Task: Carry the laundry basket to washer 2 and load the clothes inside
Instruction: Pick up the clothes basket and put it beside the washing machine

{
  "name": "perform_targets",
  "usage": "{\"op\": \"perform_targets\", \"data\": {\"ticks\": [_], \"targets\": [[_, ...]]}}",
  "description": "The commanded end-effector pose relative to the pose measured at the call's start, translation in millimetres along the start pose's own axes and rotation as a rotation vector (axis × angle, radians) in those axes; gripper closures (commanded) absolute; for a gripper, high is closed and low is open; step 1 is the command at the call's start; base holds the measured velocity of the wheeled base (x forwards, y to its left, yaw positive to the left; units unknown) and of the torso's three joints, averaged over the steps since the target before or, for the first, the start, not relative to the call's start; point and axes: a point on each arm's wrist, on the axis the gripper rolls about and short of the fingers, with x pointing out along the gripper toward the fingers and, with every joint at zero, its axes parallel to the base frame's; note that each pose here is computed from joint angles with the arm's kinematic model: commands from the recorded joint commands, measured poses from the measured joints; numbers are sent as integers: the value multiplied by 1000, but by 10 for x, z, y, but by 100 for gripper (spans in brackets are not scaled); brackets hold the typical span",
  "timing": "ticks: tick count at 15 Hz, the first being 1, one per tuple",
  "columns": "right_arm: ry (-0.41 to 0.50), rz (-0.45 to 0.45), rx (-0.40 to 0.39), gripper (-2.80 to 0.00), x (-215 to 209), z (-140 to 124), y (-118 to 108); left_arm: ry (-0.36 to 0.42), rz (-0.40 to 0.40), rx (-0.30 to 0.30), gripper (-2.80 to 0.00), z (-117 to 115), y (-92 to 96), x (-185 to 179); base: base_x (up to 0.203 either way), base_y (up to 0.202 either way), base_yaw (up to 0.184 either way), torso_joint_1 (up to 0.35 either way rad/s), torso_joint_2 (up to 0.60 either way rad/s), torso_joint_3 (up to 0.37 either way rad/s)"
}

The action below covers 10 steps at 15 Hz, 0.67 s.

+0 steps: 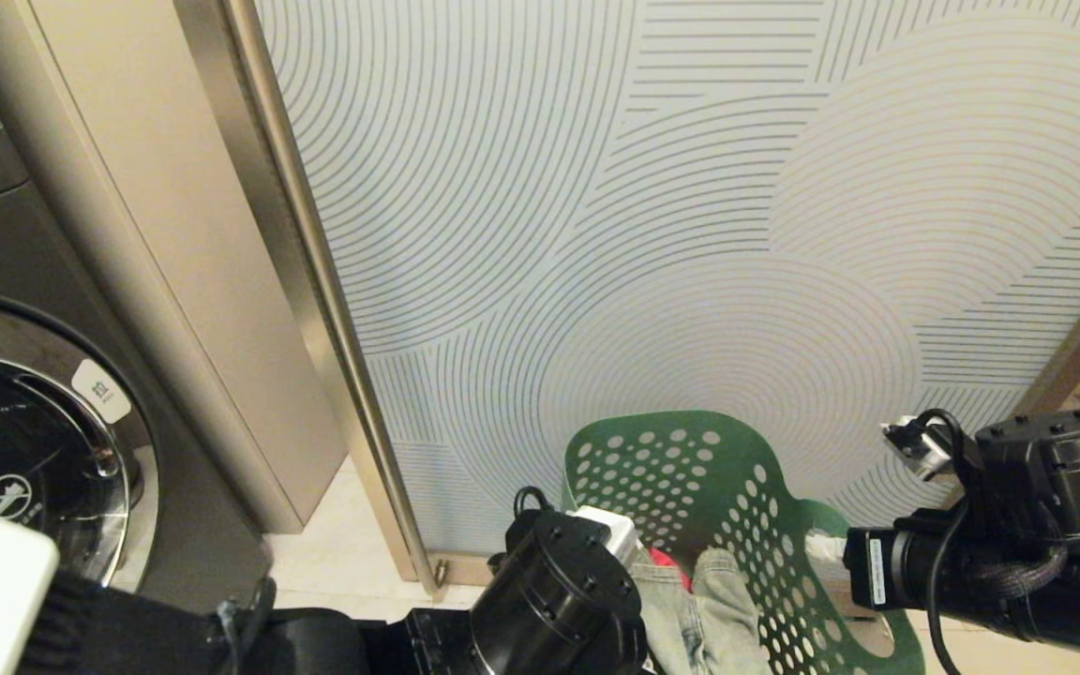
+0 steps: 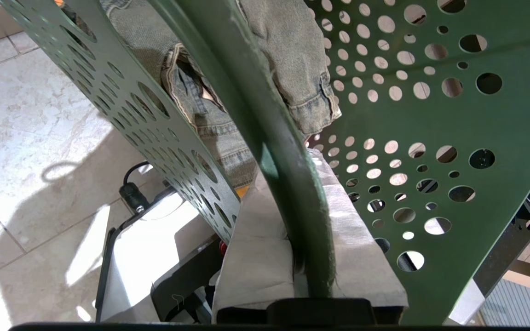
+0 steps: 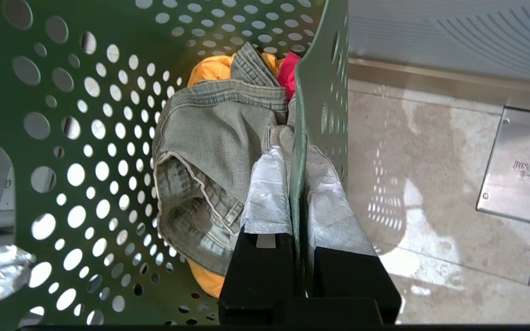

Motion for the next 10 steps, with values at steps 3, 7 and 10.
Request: {"op": "perform_targets", "data": {"ticks": [3, 7, 10], "targets": [[2, -4, 3, 0, -23, -37, -17, -1, 3, -4, 0, -7, 4, -5, 0, 0, 0, 0, 0, 0], [0, -5, 4, 0, -34, -41, -21, 2, 3, 0, 0, -18, -6, 7, -3, -5, 87, 2, 0, 2], [1, -5, 3, 0, -30, -42, -22, 5, 4, 0, 0, -25, -3, 8, 1, -10, 176, 1, 2, 3]]}}
